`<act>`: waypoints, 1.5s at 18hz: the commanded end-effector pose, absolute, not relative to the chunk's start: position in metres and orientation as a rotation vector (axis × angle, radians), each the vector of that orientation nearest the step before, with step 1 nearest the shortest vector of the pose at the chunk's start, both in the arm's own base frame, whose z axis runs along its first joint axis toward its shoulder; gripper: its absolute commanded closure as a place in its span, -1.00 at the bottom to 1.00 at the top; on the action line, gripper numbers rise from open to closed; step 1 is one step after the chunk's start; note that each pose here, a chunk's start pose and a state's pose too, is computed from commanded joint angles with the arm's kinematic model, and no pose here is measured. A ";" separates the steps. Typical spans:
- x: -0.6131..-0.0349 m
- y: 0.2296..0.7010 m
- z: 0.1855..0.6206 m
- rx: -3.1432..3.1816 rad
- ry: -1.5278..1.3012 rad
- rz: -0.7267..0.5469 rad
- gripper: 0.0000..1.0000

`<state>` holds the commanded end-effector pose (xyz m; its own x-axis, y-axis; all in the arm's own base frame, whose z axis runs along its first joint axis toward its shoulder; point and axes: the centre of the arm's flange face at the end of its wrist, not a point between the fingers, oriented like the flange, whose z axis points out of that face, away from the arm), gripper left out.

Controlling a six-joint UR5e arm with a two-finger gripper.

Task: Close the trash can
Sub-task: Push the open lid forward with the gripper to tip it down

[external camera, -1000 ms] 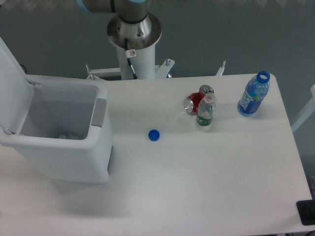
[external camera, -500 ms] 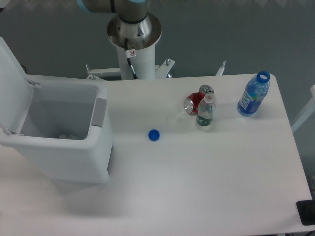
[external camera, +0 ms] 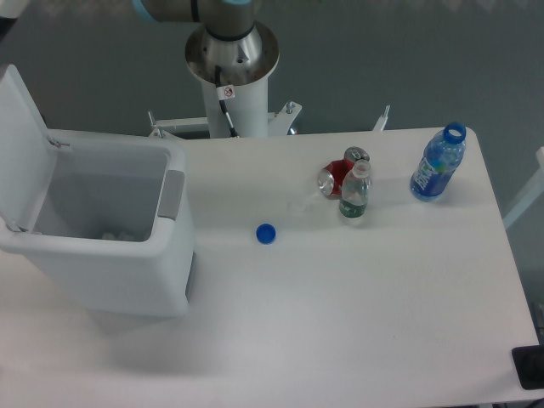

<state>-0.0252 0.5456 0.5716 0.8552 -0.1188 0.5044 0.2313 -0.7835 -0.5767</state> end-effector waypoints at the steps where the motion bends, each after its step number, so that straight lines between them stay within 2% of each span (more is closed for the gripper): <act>1: -0.030 0.545 0.571 -2.374 -0.093 -0.685 0.44; 12: -0.080 0.524 0.568 -2.374 -0.138 -0.550 0.44; 27: -0.111 0.517 0.550 -2.447 -0.233 -0.400 0.44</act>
<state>-0.1107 0.5166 0.5497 0.9379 0.0675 0.3402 0.2624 -0.7795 -0.5689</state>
